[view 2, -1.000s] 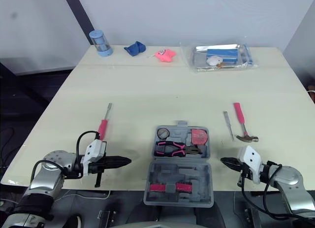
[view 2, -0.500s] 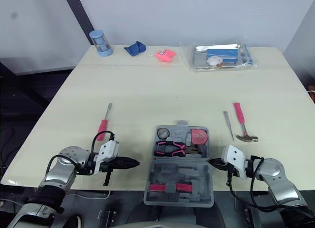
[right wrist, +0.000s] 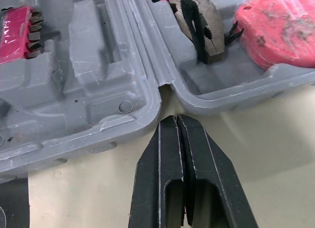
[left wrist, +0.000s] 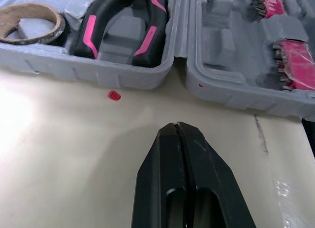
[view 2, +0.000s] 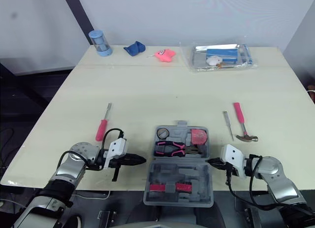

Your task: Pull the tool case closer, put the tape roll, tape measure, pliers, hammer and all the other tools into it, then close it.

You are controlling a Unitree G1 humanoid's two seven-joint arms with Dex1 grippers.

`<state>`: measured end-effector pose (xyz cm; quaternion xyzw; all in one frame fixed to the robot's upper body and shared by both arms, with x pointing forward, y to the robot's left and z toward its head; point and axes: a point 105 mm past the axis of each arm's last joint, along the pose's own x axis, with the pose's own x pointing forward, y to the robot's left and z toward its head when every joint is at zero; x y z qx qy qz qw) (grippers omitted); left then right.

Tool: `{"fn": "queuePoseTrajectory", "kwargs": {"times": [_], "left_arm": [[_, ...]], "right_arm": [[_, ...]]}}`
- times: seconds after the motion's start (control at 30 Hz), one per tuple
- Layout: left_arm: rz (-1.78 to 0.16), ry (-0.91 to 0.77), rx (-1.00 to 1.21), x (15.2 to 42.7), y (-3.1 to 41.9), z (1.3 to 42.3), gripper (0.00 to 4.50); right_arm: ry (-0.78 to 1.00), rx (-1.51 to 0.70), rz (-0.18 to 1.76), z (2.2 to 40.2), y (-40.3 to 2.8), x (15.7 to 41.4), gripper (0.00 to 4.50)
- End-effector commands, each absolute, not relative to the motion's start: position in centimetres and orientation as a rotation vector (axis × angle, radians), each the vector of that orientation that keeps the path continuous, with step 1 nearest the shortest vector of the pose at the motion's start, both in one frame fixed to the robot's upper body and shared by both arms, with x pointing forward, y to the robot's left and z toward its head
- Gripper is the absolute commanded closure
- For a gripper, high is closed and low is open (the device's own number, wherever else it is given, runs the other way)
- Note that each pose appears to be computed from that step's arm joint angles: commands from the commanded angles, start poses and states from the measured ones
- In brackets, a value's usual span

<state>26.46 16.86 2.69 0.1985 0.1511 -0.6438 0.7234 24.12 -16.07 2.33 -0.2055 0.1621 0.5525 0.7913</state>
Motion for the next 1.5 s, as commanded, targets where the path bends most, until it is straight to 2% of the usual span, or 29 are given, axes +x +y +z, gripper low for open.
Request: {"fn": "queuePoseTrajectory", "kwargs": {"times": [0.03, 0.43, 1.5], "left_arm": [[-1.427, 0.319, 0.445, 26.7, 16.4, 2.9, 4.5], [-1.487, 0.312, 0.421, 26.5, 14.8, 2.4, 4.5], [-1.434, 0.267, 0.394, 27.9, 13.6, 2.5, 4.5]], "right_arm": [[0.315, -0.471, 1.206, 3.2, -15.7, 24.2, 4.48], [0.311, -0.477, 1.203, 3.2, -15.6, 24.3, 4.48], [0.267, -0.45, 1.183, 3.7, -14.6, 25.3, 4.48]]}}
